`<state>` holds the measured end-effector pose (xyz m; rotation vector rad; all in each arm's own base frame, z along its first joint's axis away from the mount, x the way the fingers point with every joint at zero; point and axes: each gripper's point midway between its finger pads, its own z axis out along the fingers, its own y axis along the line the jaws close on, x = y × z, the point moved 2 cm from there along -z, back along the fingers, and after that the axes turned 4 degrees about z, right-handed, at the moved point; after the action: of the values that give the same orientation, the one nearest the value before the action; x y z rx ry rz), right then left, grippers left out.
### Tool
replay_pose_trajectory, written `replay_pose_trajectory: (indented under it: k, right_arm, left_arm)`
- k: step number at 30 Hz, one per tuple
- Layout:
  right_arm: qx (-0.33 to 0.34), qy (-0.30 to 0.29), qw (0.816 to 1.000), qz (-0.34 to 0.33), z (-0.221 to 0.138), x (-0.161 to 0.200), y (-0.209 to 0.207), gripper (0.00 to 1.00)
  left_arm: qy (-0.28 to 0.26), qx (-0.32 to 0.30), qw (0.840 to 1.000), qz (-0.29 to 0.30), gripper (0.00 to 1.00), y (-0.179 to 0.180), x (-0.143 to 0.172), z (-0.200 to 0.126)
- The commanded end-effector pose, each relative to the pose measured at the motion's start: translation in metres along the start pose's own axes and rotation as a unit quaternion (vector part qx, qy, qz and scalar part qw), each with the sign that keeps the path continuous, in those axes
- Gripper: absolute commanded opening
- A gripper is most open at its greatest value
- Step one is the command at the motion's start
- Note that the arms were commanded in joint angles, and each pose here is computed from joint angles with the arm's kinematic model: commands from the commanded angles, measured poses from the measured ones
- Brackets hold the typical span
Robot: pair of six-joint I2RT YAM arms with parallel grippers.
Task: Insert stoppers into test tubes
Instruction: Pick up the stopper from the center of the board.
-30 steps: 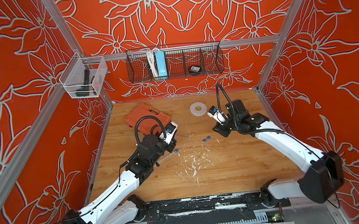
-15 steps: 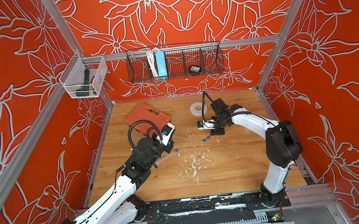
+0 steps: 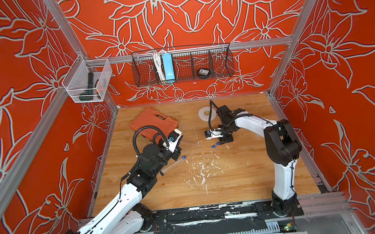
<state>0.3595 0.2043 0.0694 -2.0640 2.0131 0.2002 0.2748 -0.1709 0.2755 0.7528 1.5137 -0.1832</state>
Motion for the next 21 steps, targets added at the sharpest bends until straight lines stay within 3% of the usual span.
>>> replay_pose_trajectory:
  k: [1, 21]
  right_arm:
    - [-0.025, -0.001, 1.0, -0.017, 0.005, -0.003, 0.006, 0.4]
    - [-0.046, 0.017, 0.999, -0.019, 0.028, 0.002, 0.009, 0.3]
  left_arm:
    - [-0.019, -0.001, 1.0, -0.004, 0.0, 0.003, -0.007, -0.001]
    - [-0.019, 0.007, 1.0, -0.003, 0.0, 0.001, -0.005, -0.001]
